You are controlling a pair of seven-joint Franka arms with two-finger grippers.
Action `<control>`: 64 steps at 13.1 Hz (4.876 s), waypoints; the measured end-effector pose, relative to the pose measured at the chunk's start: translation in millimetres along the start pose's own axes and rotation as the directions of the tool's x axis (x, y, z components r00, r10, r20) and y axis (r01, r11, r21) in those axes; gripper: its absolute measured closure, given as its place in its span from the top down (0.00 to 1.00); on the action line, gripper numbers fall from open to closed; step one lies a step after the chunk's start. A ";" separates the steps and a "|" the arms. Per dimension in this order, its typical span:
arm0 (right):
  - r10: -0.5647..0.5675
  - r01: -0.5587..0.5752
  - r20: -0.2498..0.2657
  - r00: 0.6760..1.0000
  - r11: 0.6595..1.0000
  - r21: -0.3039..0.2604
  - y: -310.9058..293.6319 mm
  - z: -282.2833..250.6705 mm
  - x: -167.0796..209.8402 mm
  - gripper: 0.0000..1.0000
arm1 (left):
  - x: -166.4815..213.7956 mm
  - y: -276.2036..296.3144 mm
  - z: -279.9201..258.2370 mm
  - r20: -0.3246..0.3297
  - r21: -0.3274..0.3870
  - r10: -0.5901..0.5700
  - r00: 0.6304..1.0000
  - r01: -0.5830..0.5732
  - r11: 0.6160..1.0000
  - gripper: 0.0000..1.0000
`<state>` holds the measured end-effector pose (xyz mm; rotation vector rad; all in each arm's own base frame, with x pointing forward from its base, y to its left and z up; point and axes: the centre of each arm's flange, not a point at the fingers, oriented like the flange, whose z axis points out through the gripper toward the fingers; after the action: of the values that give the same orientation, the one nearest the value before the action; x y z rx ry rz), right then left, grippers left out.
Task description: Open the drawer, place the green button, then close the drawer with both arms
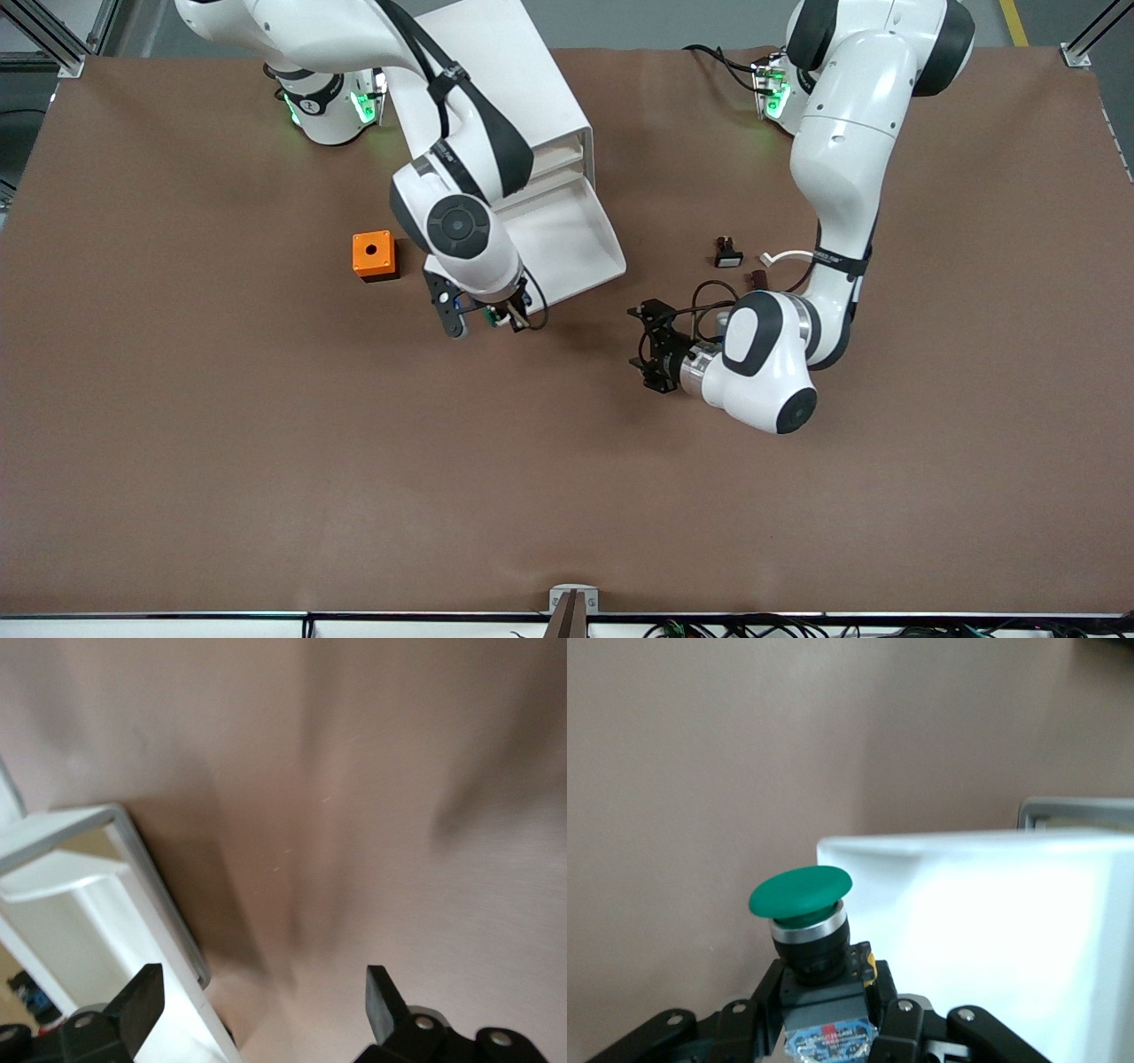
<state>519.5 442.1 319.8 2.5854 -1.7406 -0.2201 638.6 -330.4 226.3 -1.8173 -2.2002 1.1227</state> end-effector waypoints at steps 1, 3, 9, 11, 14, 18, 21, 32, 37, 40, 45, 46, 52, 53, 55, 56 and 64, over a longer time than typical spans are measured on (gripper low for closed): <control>0.001 -0.001 -0.002 1.000 1.000 -0.002 5.3 4.2 -15.0 0.43 | 1.4 0.0 -13.5 -0.023 -0.032 0.031 0.999 -0.032 0.999 1.00; 0.017 -0.017 -0.004 1.000 1.000 0.001 16.2 14.1 -41.4 0.43 | 6.0 -1.4 -36.3 -0.096 -0.079 0.131 0.987 -0.139 0.987 1.00; 0.067 -0.067 -0.015 0.998 0.998 -0.002 35.9 42.0 -68.6 0.46 | -7.4 -21.9 -69.9 -0.207 -0.074 0.482 0.851 -0.505 0.860 1.00; 0.073 -0.073 -0.016 0.997 0.997 0.001 34.7 40.7 -66.9 0.65 | -6.6 -25.0 -75.9 -0.277 -0.042 0.561 0.780 -0.593 0.804 1.00; 0.082 -0.082 -0.008 0.997 0.996 0.037 23.4 23.1 -56.4 0.96 | -15.1 -31.1 -69.6 -0.342 0.031 0.682 0.647 -0.717 0.696 1.00; -0.037 0.037 -0.011 0.999 0.996 0.078 -6.8 -19.0 -1.0 1.00 | -33.5 -39.7 -44.6 -0.352 0.126 0.814 0.461 -0.839 0.529 1.00; -0.186 0.188 -0.029 0.982 0.977 0.098 -20.4 -69.0 76.7 1.00 | -61.2 -46.7 -12.9 -0.404 0.169 0.861 0.309 -0.900 0.402 0.99; -0.576 0.591 -0.164 0.801 0.804 0.062 25.5 -237.5 302.0 1.00 | -119.7 -96.6 145.9 -0.333 0.296 0.935 0.122 -0.928 0.227 1.00; -0.599 0.616 -0.184 0.779 0.786 0.046 74.9 -295.9 344.7 1.00 | -128.8 -123.1 186.1 -0.267 0.316 0.955 0.128 -0.925 0.212 1.00; -0.677 0.691 -0.186 0.712 0.722 0.015 90.4 -309.2 354.0 1.00 | -135.6 -139.0 204.3 -0.231 0.324 0.965 0.123 -0.926 0.196 1.00; -0.778 0.790 -0.191 0.599 0.612 -0.017 118.7 -324.8 404.2 1.00 | -148.1 -168.1 232.9 -0.198 0.331 0.969 0.148 -0.920 0.209 1.00; -0.793 0.806 -0.195 0.577 0.591 -0.021 126.9 -330.9 411.0 1.00 | -150.8 -175.6 240.9 -0.198 0.338 0.968 0.152 -0.917 0.213 1.00; -0.821 0.839 -0.221 0.526 0.544 -0.025 168.2 -354.5 401.4 1.00 | -159.2 -198.3 262.5 -0.183 0.335 0.963 0.197 -0.909 0.250 1.00; -0.822 0.840 -0.223 0.525 0.543 -0.024 173.5 -356.2 398.5 1.00 | -159.6 -199.8 264.0 -0.185 0.335 0.961 0.204 -0.907 0.257 1.00; -0.822 0.841 -0.225 0.523 0.541 -0.024 180.4 -357.8 395.0 1.00 | -160.2 -201.2 265.1 -0.193 0.330 0.954 0.228 -0.901 0.282 1.00; -0.822 0.841 -0.225 0.522 0.541 -0.024 181.2 -357.8 394.6 1.00 | -160.7 -197.7 259.2 -0.206 0.317 0.946 0.249 -0.898 0.305 1.00; -0.825 0.844 -0.231 0.516 0.535 -0.024 178.8 -356.7 391.8 1.00 | -94.0 -87.2 -43.7 -0.602 0.186 0.776 0.187 -0.913 0.364 1.00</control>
<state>544.6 -10.3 647.6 3.1336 -0.2825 0.1543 616.0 -394.5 343.5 -3.0637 -0.7800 0.1115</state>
